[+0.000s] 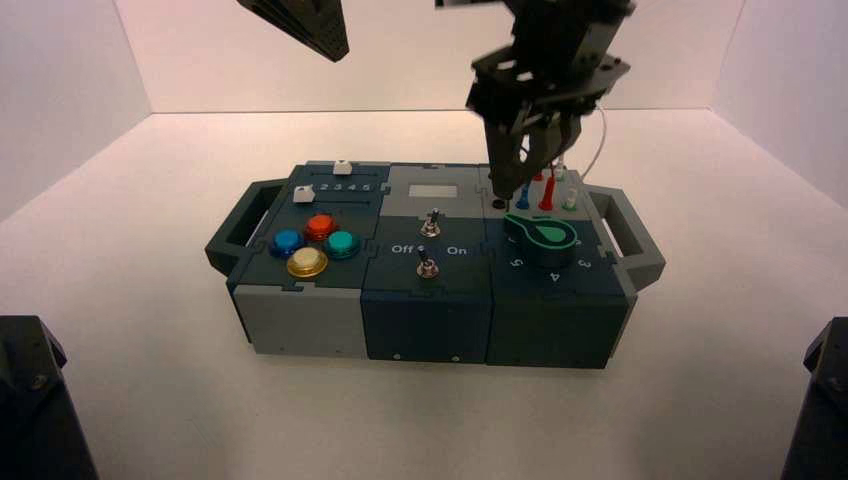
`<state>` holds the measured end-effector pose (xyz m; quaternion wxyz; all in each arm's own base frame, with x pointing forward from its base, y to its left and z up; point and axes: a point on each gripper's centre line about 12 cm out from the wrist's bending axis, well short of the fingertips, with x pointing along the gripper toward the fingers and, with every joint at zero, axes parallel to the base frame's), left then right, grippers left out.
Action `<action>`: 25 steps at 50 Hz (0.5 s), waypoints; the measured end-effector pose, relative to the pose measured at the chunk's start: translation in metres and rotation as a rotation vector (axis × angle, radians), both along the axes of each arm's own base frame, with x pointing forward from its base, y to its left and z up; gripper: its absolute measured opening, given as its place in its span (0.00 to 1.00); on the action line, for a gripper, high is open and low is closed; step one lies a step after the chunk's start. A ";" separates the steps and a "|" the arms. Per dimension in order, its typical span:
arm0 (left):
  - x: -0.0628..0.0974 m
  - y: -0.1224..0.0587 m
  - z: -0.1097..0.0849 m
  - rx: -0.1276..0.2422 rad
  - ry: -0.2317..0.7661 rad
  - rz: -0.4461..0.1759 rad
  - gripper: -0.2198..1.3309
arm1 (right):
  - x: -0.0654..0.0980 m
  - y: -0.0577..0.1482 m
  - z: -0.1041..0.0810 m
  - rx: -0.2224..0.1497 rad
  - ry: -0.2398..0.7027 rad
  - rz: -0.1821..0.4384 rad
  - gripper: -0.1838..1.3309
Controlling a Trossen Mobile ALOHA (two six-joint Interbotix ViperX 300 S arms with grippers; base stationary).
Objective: Turn the knob to position 2.
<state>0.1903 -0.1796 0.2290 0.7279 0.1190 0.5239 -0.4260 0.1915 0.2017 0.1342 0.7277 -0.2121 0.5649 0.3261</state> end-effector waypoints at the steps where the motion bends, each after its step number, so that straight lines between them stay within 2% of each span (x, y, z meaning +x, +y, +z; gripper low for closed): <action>1: 0.000 0.000 0.000 0.001 0.001 0.002 0.03 | 0.000 0.000 0.002 0.005 -0.001 -0.003 0.03; 10: 0.000 0.000 0.000 -0.001 0.001 0.002 0.04 | -0.007 0.000 0.011 0.029 0.018 -0.014 0.03; 20: 0.000 0.000 0.000 0.001 0.001 0.001 0.04 | -0.022 0.002 0.010 0.006 0.087 0.008 0.03; 25: 0.000 0.000 0.000 -0.001 0.002 0.001 0.04 | -0.023 0.003 0.007 -0.003 0.103 0.003 0.03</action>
